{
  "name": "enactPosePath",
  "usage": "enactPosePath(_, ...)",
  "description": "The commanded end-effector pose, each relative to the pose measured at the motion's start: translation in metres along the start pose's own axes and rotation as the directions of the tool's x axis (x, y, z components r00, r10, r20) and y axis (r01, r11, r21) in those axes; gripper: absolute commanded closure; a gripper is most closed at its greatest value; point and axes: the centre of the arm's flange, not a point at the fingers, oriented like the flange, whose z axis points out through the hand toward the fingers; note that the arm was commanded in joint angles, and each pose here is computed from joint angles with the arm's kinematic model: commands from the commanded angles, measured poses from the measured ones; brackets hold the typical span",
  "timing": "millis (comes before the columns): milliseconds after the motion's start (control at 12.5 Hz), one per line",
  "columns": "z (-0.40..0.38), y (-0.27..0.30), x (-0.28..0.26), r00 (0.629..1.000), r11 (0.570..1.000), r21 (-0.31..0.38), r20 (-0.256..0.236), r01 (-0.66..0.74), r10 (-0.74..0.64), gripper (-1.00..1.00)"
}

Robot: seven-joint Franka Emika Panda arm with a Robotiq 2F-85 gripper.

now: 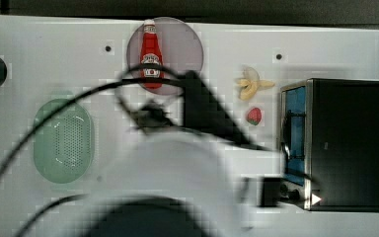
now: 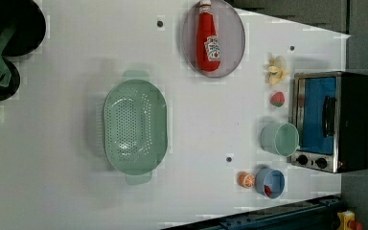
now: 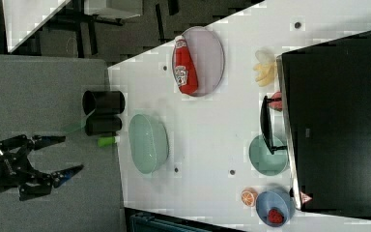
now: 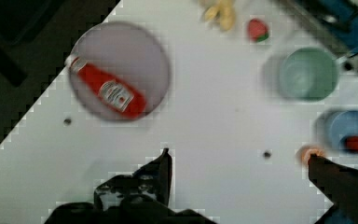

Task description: Drag strainer left to right.

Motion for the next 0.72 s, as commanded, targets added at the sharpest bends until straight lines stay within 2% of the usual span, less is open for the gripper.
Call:
enactPosePath(80, 0.076, -0.083, -0.093, 0.997, 0.991, -0.133, 0.079, 0.029, -0.018, -1.0)
enactPosePath(240, 0.096, -0.111, -0.136, 0.993, 0.985, -0.145, 0.055, -0.094, 0.103, -1.0)
enactPosePath(400, 0.128, -0.134, -0.173, 0.967, 0.957, -0.157, 0.038, -0.243, 0.252, -1.0)
enactPosePath(720, 0.221, -0.165, -0.227, 0.86, 0.856, -0.131, 0.036, -0.501, 0.509, -1.0)
